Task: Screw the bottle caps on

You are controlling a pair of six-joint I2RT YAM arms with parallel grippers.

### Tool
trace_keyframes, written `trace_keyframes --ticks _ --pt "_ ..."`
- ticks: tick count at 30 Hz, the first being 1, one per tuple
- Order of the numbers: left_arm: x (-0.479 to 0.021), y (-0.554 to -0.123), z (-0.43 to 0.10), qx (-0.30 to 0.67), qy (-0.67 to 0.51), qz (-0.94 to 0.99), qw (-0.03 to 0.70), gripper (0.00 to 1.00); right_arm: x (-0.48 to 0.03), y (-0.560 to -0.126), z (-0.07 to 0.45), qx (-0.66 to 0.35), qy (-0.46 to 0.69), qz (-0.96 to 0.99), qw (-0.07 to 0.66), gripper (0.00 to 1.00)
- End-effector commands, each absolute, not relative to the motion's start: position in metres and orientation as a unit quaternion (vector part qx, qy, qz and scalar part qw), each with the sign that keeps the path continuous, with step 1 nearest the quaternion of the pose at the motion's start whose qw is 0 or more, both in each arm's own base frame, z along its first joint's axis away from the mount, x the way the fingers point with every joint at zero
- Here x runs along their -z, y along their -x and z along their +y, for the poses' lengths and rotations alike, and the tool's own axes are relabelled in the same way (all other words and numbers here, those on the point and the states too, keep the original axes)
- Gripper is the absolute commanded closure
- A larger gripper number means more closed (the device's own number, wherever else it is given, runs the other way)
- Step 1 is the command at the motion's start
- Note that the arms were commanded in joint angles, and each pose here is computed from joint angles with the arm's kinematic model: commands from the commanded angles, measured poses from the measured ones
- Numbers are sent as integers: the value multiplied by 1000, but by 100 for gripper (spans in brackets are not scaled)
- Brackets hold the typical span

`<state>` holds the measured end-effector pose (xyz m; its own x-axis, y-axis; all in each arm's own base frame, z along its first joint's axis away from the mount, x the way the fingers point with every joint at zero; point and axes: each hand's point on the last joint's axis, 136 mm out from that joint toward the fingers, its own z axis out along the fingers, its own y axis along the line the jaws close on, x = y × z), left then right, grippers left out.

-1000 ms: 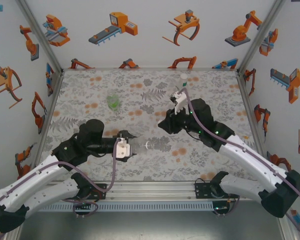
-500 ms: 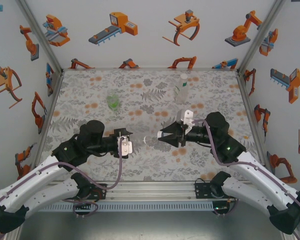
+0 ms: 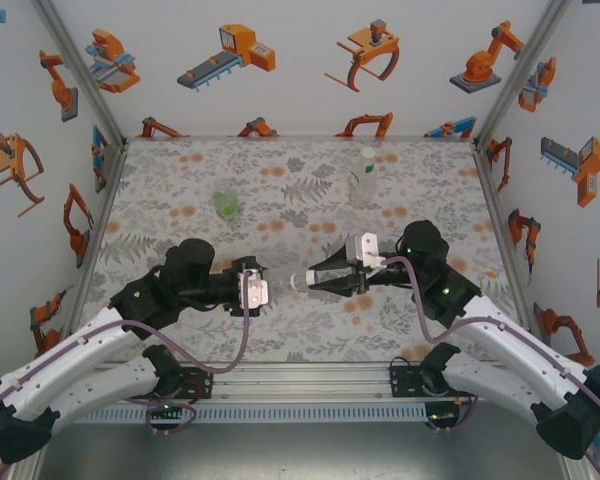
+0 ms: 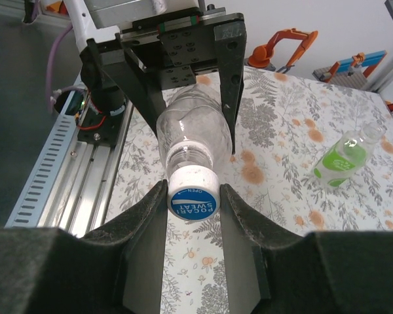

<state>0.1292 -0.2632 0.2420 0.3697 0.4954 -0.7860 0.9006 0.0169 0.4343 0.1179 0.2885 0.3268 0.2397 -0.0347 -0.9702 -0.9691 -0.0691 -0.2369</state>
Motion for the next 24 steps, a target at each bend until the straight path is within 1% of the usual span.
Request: trace_keyframes --ticks 1,11,24 --pt "-255 -128 -268 223 -661 516 497 100 -333 -112 291 -440 597 398 540 100" --pt "-254 -128 -269 226 -660 517 495 100 -326 -113 299 -440 602 407 528 100" --pt "-249 -124 -272 236 -669 519 477 100 -317 -115 302 -412 620 424 516 100"
